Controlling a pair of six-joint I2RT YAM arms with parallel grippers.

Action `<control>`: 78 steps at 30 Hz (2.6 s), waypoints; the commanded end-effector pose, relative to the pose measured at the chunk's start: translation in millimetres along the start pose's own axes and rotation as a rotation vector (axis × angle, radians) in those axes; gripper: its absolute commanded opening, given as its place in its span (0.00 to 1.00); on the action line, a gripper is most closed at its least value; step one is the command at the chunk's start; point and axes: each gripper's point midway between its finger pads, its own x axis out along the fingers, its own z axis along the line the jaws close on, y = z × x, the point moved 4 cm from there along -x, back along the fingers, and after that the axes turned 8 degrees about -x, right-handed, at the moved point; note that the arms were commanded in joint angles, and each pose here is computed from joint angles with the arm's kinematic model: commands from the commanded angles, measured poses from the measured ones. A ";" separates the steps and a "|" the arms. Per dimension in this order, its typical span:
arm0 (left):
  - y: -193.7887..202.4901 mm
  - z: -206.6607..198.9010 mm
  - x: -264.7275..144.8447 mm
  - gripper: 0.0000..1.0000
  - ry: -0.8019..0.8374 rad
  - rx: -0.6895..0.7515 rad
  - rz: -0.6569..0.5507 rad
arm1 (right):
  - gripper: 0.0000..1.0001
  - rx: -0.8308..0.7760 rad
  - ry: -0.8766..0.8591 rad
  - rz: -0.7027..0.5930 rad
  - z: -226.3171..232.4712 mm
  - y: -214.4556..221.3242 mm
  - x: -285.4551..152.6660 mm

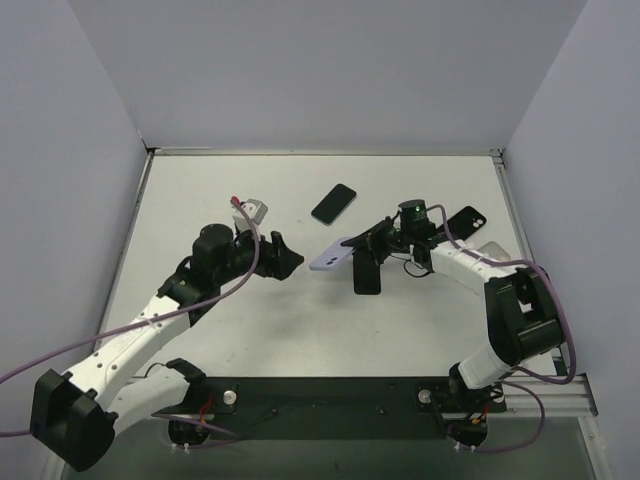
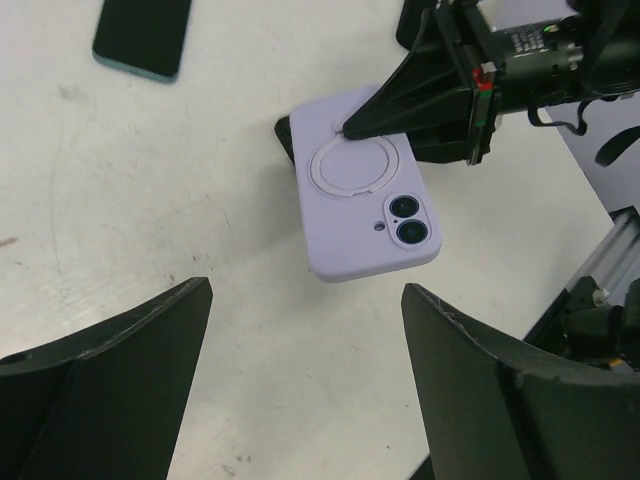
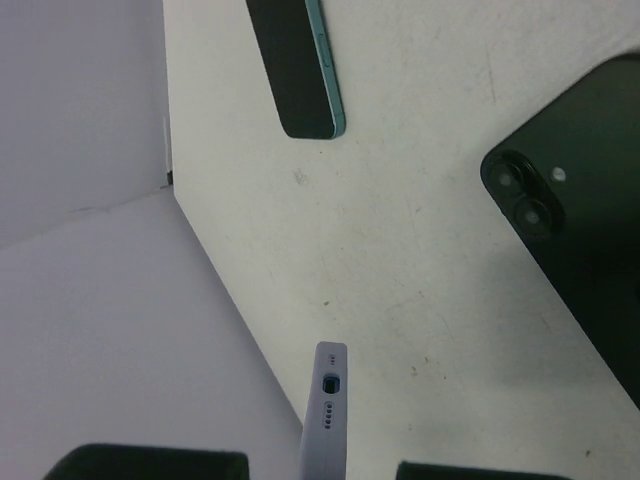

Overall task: Take the phone out of the phone case
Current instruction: Pick up the phone at the center of the board.

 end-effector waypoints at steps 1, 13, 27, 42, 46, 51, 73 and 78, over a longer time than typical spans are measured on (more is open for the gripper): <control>-31.4 -17.4 -18.0 0.88 0.131 0.255 -0.305 | 0.00 0.188 -0.247 0.090 50.1 8.4 -24.1; -16.9 -42.7 -47.5 0.87 0.401 0.626 -0.442 | 0.00 0.429 -0.385 0.161 96.9 11.4 -56.7; -32.1 -52.8 -4.4 0.83 0.491 0.802 -0.387 | 0.00 0.423 -0.480 0.192 131.5 26.0 -90.5; -65.2 -59.2 7.1 0.80 0.452 0.776 -0.339 | 0.00 -0.013 -0.258 -0.060 125.0 3.9 -112.6; -71.8 -52.3 -5.1 0.83 0.384 0.587 -0.226 | 0.00 -0.284 -0.217 -0.132 122.7 -4.5 -114.3; -89.0 -48.7 -10.0 0.81 0.314 0.335 -0.101 | 0.00 -0.582 -0.237 -0.129 119.5 -7.0 -106.5; -90.1 -90.7 8.6 0.83 0.805 -0.307 0.210 | 0.00 -1.255 -0.733 -0.069 132.2 50.6 -142.3; -87.8 -110.7 4.0 0.83 0.896 -0.311 0.241 | 0.00 -1.161 -0.878 0.045 137.2 60.9 -138.0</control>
